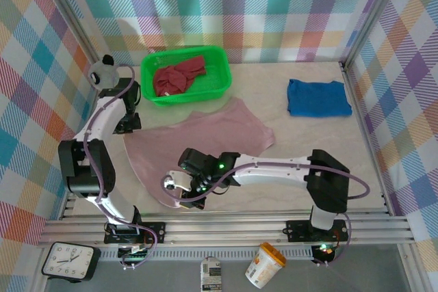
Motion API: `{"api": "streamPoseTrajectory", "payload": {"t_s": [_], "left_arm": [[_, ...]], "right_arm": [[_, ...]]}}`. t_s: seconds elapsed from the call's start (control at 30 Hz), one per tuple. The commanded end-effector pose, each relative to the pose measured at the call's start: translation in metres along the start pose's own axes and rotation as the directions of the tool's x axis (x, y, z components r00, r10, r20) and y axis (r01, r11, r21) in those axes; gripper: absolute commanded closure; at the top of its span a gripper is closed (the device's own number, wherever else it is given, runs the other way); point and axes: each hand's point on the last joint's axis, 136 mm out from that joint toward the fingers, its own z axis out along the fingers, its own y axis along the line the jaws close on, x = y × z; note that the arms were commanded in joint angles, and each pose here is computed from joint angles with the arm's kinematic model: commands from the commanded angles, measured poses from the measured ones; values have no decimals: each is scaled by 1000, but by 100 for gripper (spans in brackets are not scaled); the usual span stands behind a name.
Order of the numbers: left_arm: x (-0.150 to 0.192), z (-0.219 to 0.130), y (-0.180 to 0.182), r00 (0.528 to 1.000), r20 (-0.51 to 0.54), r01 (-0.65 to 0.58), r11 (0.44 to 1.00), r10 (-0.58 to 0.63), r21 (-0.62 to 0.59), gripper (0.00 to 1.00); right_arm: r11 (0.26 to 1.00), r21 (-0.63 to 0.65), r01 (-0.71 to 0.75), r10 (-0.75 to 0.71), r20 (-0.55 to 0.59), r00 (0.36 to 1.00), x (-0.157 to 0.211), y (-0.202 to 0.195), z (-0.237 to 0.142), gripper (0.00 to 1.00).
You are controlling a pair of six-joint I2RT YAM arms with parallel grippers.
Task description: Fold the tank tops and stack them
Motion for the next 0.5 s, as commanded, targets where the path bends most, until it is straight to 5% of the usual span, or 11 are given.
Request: {"api": "streamPoseTrajectory", "payload": {"t_s": [0.0,0.13,0.23,0.47], "left_arm": [[-4,7,18,998,-50,-41,995,36,-94,99],[-10,17,19,996,-70,-69,989,60,-133,97],[-10,27,22,992,-97,-95,980,79,-174,94],[-15,32,33,988,-121,-122,957,93,-264,82]], "right_arm": [[990,-120,80,-74,50,996,-23,21,5,100],[984,-149,102,-108,-35,994,-13,21,23,98],[979,-169,118,-131,-72,989,-8,22,36,79],[978,-152,143,-148,-23,989,-22,24,16,60]]}}
